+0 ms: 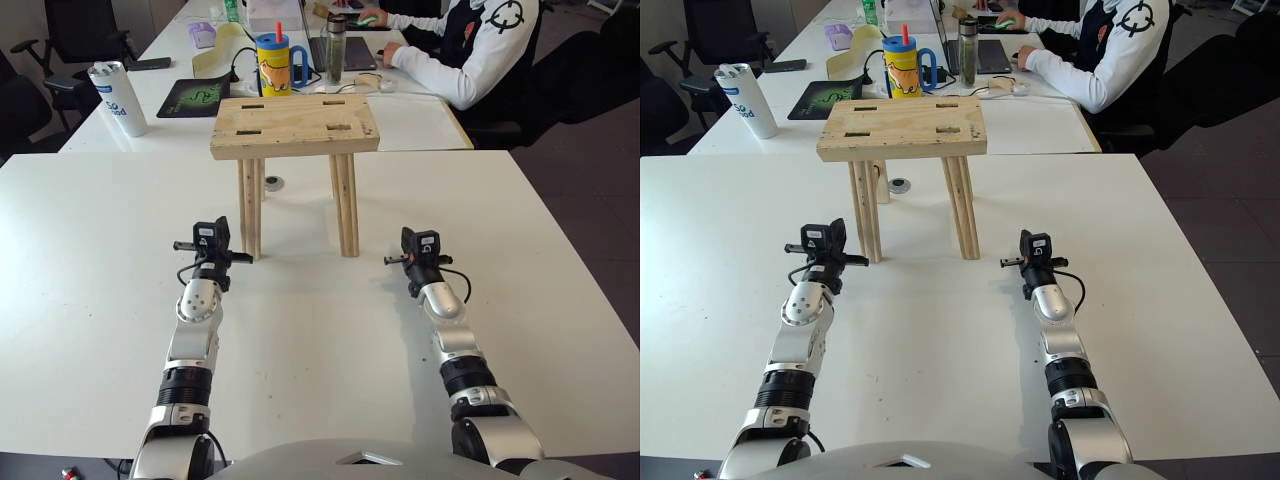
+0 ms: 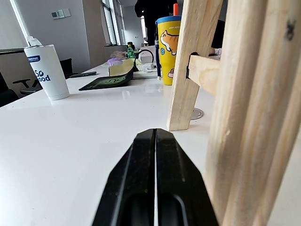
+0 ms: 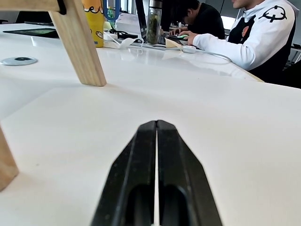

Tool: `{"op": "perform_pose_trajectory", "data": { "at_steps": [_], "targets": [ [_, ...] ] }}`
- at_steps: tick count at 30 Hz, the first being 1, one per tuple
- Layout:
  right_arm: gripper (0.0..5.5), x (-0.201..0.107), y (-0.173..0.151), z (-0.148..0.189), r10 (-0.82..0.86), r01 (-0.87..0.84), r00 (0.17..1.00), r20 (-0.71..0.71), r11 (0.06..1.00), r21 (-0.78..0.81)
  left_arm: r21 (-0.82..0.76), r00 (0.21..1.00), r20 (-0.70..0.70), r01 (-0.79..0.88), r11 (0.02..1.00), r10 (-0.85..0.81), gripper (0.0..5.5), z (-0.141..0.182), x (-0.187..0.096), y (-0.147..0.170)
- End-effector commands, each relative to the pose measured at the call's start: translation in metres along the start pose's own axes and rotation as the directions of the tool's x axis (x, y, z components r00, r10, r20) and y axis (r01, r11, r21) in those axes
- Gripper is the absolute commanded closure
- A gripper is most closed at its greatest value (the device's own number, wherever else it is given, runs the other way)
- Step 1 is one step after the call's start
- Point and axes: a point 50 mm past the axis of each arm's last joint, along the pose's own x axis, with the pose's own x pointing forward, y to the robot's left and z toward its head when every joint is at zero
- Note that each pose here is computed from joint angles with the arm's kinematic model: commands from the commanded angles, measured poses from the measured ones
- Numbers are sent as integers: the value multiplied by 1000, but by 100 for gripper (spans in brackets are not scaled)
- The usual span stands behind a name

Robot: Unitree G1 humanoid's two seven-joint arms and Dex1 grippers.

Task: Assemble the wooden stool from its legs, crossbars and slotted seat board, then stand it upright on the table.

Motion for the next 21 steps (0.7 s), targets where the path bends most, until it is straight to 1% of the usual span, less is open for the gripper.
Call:
{"op": "perform_pose_trajectory", "data": {
  "at_steps": [1,5,13,16,21],
  "targets": [
    [547,6,3,6,-5,5,1000,26,1000,3,8,1000,3,25,1000,-25,550,0,4,-3],
    [547,10,6,8,-13,12,999,33,1000,22,16,999,19,51,999,-51,550,3,9,-9],
    [547,19,7,12,-9,8,999,36,1000,28,28,998,47,48,998,-49,550,9,19,-13],
    [547,22,8,13,-1,0,999,33,1000,28,31,998,62,16,999,-18,550,9,20,-12],
    [547,22,6,10,-8,7,1000,15,998,67,7,997,75,33,999,-33,550,10,19,-15]
  ]
}}
